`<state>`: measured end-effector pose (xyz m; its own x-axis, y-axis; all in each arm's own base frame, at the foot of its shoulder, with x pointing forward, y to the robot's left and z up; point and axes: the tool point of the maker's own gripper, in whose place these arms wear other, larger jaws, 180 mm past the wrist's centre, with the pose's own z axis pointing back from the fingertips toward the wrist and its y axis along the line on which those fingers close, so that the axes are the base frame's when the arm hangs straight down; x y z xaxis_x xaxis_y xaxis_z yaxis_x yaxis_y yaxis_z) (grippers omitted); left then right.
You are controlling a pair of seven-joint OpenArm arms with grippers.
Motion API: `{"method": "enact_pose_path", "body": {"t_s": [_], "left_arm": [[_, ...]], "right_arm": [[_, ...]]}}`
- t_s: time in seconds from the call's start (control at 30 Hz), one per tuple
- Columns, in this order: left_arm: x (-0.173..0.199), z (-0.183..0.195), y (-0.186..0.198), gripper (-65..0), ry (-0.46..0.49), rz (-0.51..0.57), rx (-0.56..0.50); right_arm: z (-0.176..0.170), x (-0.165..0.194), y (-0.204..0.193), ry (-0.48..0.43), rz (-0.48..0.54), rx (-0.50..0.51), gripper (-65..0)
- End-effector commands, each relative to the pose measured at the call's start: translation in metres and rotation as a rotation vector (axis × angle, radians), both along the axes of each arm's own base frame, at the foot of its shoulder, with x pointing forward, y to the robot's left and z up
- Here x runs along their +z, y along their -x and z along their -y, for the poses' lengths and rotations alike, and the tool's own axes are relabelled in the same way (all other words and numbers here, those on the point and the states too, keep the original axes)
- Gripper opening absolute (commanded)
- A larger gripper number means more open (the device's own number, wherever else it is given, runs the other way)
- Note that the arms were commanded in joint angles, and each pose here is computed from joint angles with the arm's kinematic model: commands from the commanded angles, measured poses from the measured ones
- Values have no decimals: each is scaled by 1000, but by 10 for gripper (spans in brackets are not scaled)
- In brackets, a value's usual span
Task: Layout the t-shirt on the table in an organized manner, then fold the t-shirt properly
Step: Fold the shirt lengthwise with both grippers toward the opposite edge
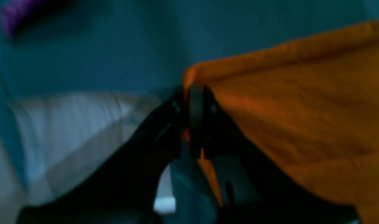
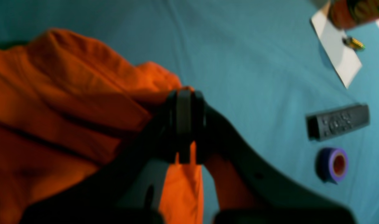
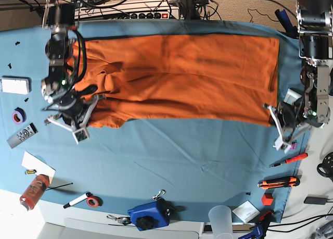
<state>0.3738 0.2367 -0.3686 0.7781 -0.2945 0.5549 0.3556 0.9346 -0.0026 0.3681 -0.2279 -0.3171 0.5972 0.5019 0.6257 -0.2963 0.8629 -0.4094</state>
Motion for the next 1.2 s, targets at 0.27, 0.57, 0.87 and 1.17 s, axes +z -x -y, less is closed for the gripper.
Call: {"method": "enact_pose_path", "body": {"t_s": [0.27, 0.57, 0.87, 1.17], "left_arm": [[45, -11, -34, -650, -22, 102, 19], [33, -21, -1, -650, 62, -77, 82], [34, -45, 52, -650, 162, -72, 112], [37, -28, 99, -650, 204, -37, 58]], "right_arm": [[-8, 84, -61, -95, 181, 24, -650], [-24, 64, -31, -133, 62, 55, -650], [-37, 67, 17, -106, 58, 91, -650], [-9, 43, 70, -139, -32, 16, -650]]}}
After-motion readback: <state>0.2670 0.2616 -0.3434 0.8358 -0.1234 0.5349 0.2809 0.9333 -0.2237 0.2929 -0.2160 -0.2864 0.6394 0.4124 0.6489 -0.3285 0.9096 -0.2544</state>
